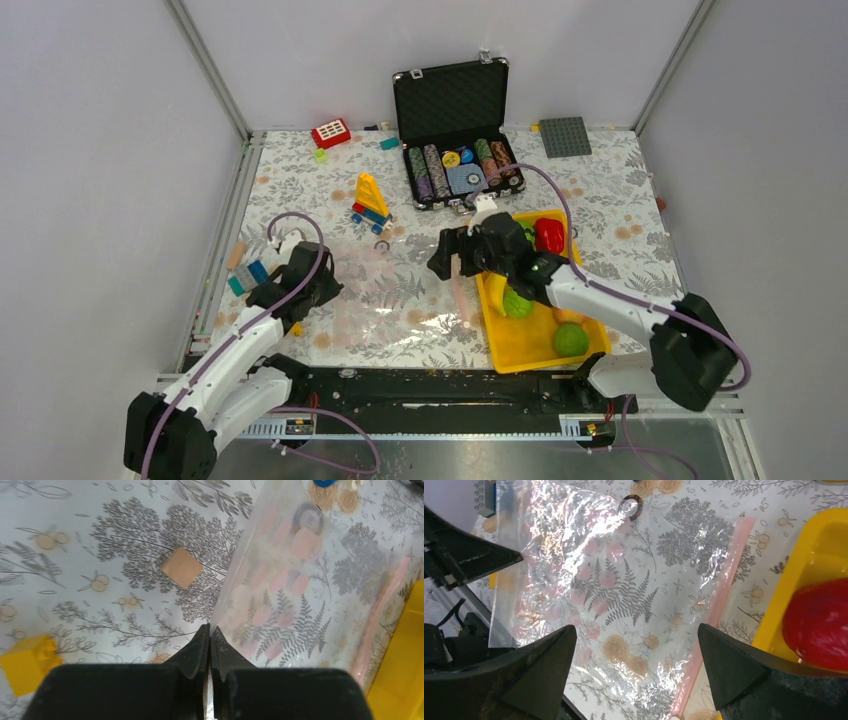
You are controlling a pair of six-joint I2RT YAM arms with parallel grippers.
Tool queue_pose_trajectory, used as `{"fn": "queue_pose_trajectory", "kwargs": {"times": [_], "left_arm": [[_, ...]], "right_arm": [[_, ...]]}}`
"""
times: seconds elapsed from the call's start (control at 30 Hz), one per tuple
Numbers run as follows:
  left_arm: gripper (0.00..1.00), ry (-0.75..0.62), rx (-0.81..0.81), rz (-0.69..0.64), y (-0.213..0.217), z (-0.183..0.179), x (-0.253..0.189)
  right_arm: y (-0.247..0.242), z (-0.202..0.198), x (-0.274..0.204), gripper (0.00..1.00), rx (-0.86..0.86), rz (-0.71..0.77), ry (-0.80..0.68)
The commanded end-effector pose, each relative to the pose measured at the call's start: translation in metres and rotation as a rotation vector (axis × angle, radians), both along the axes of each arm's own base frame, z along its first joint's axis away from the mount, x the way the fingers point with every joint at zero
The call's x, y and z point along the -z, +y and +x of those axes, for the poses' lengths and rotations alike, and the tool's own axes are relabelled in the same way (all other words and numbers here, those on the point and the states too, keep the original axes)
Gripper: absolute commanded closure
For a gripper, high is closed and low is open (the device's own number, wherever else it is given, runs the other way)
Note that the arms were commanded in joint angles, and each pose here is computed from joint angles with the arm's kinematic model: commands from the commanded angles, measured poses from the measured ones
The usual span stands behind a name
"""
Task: Place the food in the zip-top bag and seal the zipper
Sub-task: Pick up the zipper food storage bag at the center of the board.
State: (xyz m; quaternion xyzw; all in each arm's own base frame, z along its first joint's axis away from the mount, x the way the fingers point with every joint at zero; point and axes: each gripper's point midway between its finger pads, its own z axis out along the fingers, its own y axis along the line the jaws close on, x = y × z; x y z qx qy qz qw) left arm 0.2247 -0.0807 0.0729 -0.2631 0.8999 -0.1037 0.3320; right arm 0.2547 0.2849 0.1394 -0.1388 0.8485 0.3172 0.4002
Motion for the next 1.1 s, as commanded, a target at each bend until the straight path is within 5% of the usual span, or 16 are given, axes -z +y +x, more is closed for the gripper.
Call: {"fn": "queue_pose_trajectory", "kwargs": {"times": [0.0,0.3,0.63,1.07], "left_arm": [[1.0,0.003,-0.083,0.132,0.03,-0.006,-0.011],[1.0,0.068,-0.204,0.28,0.061,-0.013,-0.006],[1.0,0.068,-0.191,0.265,0.056,-0.007,-0.002],[1.0,0.059,-0.145,0.19,0.04,-0.004,0.008]], "right_arm": [[0.025,0.0,0.005,0.0,-0.033,-0.013,0.134],[0.036,0.001,0.041,0.0,0.054,-0.281,0.184],[0.042,0.008,0.081,0.01,0.076,-0.468,0.196],[0.076,-0.013,0.094,0.03,-0.065,-0.368,0.31]]}}
